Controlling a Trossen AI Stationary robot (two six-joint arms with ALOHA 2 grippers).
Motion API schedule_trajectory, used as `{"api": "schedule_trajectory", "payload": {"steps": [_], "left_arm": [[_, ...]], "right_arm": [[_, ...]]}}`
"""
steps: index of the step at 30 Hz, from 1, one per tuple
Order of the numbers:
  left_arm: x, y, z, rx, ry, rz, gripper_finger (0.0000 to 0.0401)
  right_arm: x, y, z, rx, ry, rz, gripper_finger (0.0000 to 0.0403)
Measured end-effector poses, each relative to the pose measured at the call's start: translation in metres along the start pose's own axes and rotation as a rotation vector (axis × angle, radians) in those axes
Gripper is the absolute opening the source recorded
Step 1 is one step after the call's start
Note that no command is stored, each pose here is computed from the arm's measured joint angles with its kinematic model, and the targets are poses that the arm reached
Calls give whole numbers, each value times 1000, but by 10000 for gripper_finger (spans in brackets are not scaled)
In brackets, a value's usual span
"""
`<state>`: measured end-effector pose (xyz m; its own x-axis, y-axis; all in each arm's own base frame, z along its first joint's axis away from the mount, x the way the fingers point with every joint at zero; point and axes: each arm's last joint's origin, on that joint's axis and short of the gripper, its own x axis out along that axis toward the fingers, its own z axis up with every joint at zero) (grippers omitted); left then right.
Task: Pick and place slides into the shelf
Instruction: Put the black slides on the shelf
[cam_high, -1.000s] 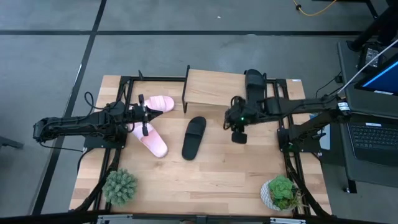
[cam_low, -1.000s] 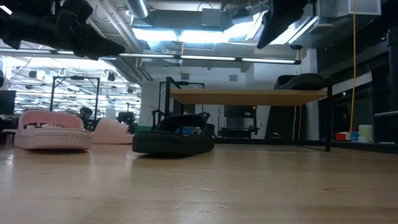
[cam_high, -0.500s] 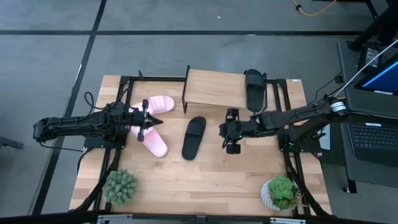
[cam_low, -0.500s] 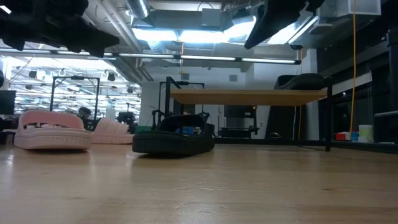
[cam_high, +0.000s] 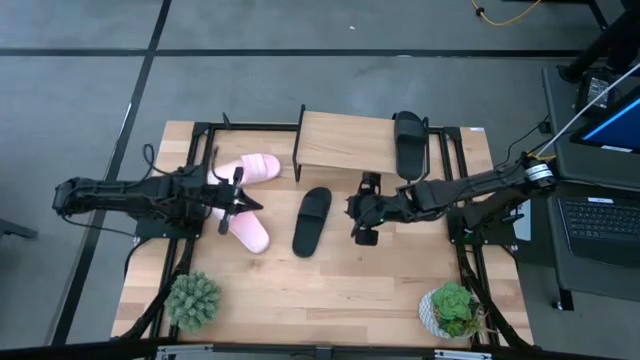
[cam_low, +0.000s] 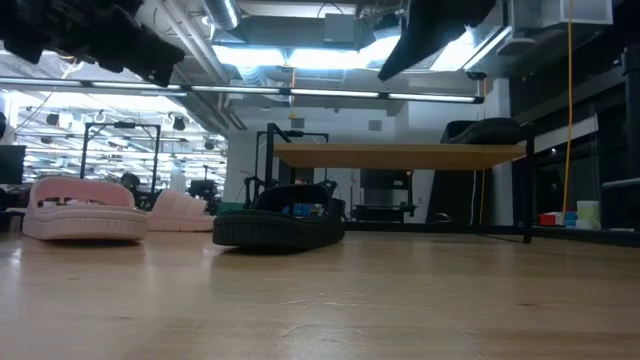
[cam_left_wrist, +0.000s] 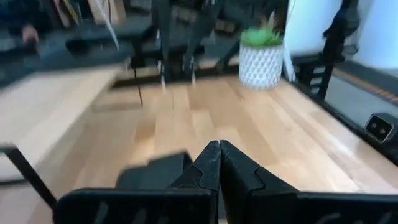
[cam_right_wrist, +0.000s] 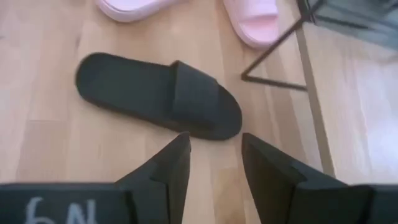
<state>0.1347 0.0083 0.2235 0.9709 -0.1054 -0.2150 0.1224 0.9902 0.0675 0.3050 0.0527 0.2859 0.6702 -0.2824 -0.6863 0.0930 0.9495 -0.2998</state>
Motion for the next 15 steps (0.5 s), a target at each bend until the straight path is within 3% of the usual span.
{"api": "schedule_trajectory", "payload": {"steps": [9, 15], "left_arm": [[35, -19, 19, 4, 265, -91, 0], [56, -31, 28, 61, 381, -35, 0]], "right_arm": [[1, -4, 4, -3, -39, -8, 145], [1, -7, 5, 8, -46, -14, 145]]}}
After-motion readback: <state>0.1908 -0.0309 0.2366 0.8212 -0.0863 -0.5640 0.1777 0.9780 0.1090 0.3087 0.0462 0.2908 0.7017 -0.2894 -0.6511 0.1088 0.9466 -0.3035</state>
